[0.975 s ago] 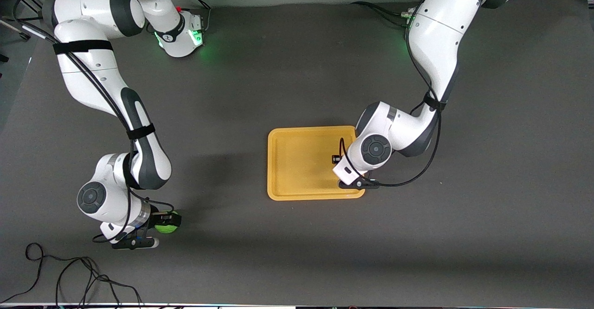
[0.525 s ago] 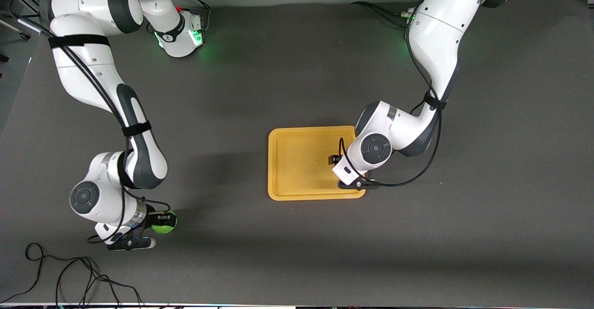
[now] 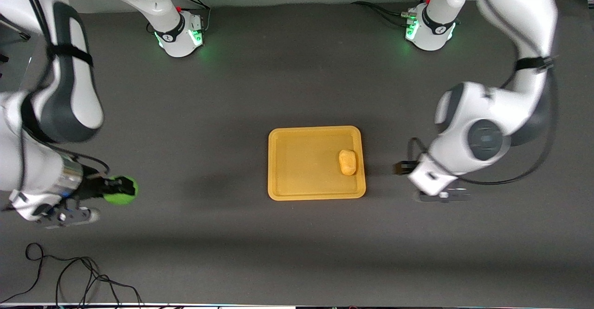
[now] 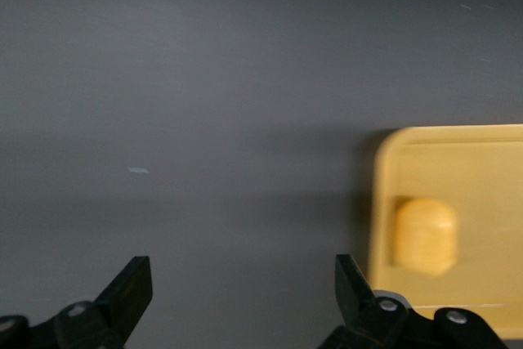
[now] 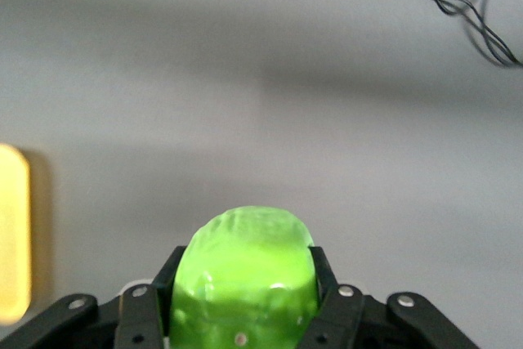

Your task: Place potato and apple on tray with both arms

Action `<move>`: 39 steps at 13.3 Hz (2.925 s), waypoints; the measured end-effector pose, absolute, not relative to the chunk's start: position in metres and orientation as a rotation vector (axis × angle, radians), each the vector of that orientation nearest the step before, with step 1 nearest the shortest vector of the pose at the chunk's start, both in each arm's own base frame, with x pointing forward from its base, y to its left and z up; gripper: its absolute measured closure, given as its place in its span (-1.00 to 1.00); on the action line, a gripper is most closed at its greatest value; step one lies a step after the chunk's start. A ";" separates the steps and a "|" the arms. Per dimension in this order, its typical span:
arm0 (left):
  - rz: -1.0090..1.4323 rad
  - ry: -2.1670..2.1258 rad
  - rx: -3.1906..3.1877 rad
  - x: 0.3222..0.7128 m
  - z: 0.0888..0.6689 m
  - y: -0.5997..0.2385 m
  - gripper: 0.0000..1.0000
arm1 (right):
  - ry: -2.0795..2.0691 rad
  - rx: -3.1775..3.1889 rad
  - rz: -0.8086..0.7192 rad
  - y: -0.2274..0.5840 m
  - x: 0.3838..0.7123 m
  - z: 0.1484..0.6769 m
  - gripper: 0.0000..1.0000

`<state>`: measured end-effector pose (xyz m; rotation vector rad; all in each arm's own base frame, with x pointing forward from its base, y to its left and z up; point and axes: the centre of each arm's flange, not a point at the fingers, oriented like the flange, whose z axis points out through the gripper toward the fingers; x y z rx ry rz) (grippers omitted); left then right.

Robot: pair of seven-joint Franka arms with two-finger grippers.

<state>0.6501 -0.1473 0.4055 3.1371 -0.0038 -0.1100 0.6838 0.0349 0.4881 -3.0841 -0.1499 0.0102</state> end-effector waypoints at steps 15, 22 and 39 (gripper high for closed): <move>0.080 -0.219 3.151 0.601 0.508 0.017 -1.00 | 0.214 -3.080 -0.046 0.458 0.559 0.477 -0.25; 0.015 -0.218 3.156 0.598 0.528 0.022 -1.00 | 0.280 -3.136 -0.165 0.551 0.546 0.322 -0.25; 0.033 -0.219 3.157 0.601 0.534 0.022 -1.00 | 0.337 -3.116 -0.249 0.531 0.556 0.340 -1.00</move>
